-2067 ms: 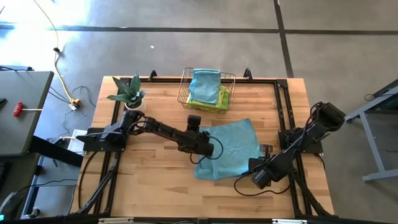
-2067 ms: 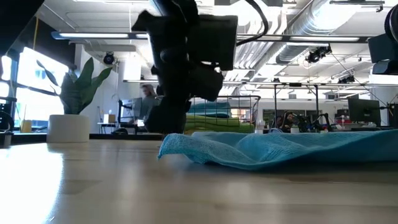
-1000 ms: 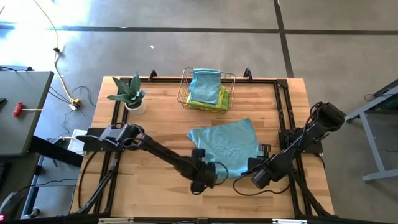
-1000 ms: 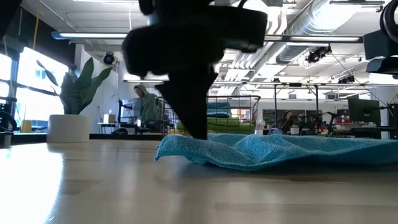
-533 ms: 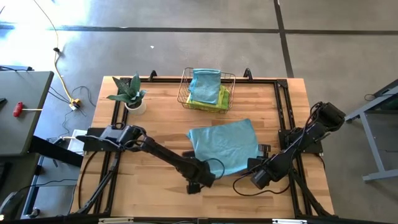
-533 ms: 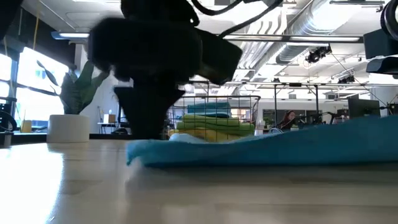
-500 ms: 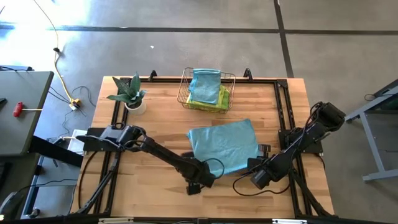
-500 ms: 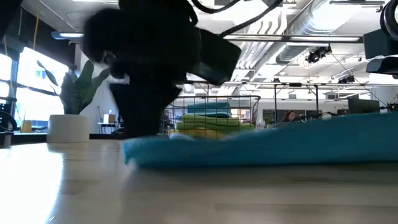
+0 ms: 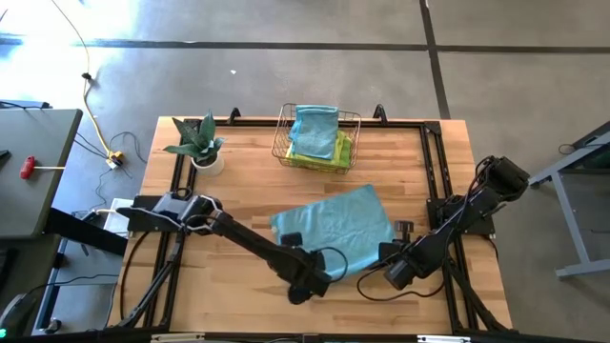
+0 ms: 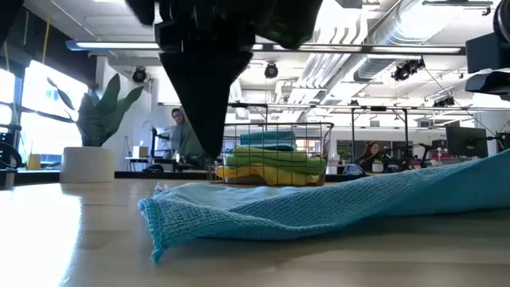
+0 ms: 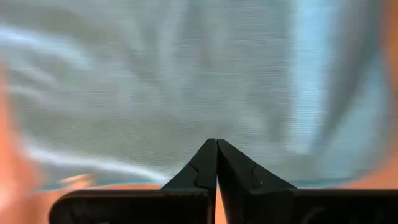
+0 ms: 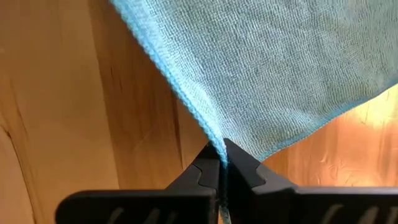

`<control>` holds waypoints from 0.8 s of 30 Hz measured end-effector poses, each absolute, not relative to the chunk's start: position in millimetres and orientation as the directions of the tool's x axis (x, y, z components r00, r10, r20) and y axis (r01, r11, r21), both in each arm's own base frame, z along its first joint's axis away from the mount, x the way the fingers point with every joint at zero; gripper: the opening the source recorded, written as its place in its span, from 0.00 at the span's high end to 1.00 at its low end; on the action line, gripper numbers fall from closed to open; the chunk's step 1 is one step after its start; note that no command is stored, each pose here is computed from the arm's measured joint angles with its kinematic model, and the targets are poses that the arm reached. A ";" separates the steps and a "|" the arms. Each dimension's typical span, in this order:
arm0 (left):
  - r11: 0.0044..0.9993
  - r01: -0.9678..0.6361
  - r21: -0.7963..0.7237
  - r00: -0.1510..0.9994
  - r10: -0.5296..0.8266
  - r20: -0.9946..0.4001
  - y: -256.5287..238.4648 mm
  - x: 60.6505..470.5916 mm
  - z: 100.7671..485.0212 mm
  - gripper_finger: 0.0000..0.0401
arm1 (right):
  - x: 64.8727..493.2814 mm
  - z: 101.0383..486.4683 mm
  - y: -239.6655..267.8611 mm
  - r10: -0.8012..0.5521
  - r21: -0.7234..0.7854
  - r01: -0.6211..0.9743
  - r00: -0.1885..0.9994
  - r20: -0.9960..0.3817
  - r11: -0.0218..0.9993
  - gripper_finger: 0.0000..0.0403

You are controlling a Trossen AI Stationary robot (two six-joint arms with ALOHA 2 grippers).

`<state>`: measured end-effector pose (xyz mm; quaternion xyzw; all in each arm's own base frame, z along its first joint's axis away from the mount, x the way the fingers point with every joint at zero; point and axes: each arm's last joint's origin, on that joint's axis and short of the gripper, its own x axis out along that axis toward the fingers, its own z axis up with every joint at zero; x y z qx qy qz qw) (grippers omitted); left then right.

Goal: Fold microfiber towels
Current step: Fold the blue microfiber towel

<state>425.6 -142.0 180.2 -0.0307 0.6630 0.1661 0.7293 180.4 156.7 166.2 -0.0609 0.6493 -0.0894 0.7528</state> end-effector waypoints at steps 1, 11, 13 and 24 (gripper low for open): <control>0.934 -0.282 0.219 0.059 0.245 -0.968 -139.7 424.2 181.6 1.00 | 180.4 166.2 156.7 -0.215 -0.210 0.050 0.142 -0.966 0.976 1.00; 0.939 -0.144 0.312 -0.020 0.312 -0.950 -126.3 418.1 176.7 1.00 | 179.1 165.8 158.0 -0.166 -0.161 0.056 0.096 -0.981 0.985 0.95; 0.947 -0.082 0.310 -0.022 0.309 -0.951 -127.0 417.8 176.7 1.00 | 178.3 165.6 158.9 -0.138 -0.136 0.041 0.070 -0.988 0.990 0.90; 0.945 0.130 0.299 -0.153 0.317 -0.936 -129.7 403.5 178.8 1.00 | 176.0 165.6 158.1 -0.132 -0.131 0.037 0.032 -0.991 0.991 0.72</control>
